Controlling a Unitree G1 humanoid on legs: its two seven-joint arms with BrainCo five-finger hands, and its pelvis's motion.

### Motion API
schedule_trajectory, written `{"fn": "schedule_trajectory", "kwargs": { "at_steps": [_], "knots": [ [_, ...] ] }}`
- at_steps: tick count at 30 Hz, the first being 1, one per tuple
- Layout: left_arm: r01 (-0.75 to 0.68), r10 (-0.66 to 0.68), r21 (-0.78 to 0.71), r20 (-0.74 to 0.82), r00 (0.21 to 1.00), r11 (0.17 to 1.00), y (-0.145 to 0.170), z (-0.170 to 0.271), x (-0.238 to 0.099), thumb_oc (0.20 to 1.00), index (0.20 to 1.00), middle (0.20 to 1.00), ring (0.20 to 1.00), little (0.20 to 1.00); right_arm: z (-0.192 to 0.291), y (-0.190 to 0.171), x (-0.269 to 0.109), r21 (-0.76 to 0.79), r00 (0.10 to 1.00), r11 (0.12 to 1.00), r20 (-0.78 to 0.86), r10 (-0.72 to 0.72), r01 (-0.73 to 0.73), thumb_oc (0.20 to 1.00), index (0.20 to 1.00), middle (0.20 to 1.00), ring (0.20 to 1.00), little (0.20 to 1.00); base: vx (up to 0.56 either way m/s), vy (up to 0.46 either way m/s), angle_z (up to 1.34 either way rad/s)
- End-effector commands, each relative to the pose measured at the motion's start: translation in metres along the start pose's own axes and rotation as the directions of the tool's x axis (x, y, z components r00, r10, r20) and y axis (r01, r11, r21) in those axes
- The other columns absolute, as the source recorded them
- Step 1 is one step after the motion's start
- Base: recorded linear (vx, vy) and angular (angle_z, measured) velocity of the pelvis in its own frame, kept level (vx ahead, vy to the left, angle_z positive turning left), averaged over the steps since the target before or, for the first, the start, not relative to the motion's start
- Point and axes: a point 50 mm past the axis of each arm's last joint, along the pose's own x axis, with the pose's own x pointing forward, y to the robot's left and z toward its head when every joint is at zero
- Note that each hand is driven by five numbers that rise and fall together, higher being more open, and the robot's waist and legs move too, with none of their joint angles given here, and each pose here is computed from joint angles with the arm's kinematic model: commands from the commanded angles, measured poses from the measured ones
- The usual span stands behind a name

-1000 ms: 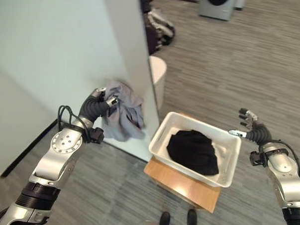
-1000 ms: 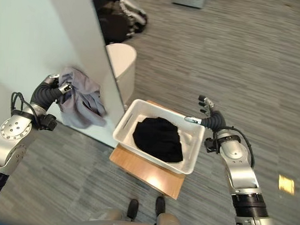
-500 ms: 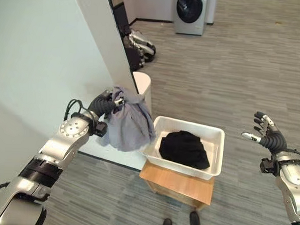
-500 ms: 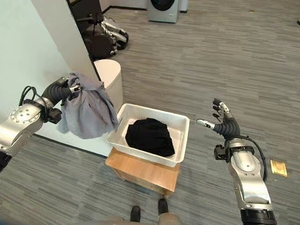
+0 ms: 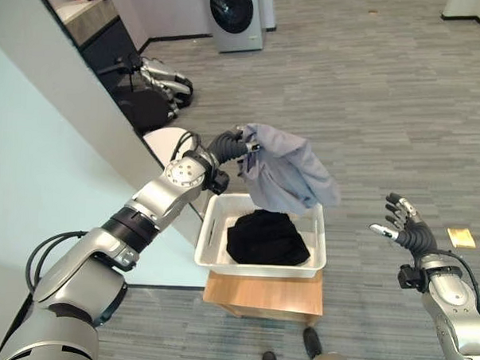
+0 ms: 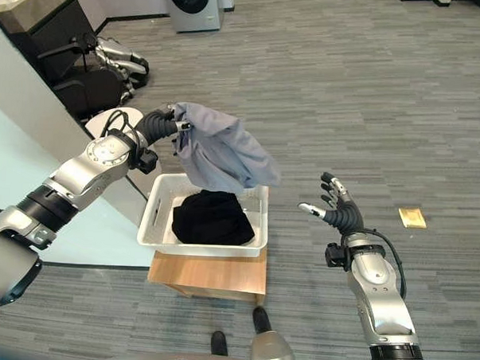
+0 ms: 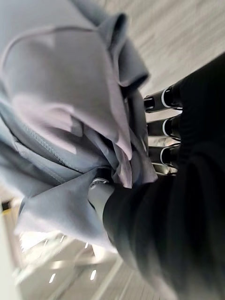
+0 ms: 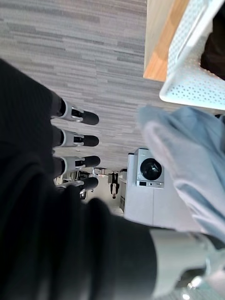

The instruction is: Pick up bed clothes into laundry basket.

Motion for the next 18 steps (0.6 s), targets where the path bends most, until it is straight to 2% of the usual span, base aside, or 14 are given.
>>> {"fn": "schedule_trajectory", "kwargs": {
  "at_steps": [1, 4, 14, 18],
  "knots": [
    [-0.163, 0.15, 0.055, 0.199, 0.969, 0.985, 0.045, 0.064, 0.002, 0.2, 0.2, 0.2, 0.2, 0.2, 0.026, -0.013, 0.0, -0.037, 0.989, 0.999, 0.142, -0.033, 0.039, 1.0, 1.0, 1.0, 1.0, 1.0, 0.0, -0.012, -0.04],
    [-0.172, 0.151, 0.122, 0.163, 0.975, 0.977, 0.051, 0.056, -0.002, 0.2, 0.2, 0.2, 0.2, 0.2, 0.02, -0.016, -0.005, -0.038, 0.992, 0.998, 0.119, -0.047, 0.052, 1.0, 1.0, 1.0, 1.0, 1.0, 0.0, -0.005, 0.01],
    [-0.163, 0.155, 0.1, 0.083, 0.984, 0.982, 0.045, 0.015, -0.015, 0.2, 0.2, 0.2, 0.2, 0.2, 0.015, -0.018, -0.01, -0.031, 0.992, 0.997, 0.107, -0.069, 0.072, 1.0, 1.0, 1.0, 1.0, 1.0, -0.03, -0.001, 0.0],
    [-0.179, 0.175, 0.159, 0.041, 0.984, 0.971, 0.052, 0.005, -0.019, 0.2, 0.2, 0.2, 0.2, 0.2, 0.018, -0.019, -0.01, -0.039, 0.991, 0.997, 0.116, -0.067, 0.072, 1.0, 1.0, 1.0, 1.0, 1.0, -0.06, 0.001, 0.02]
  ]
}}
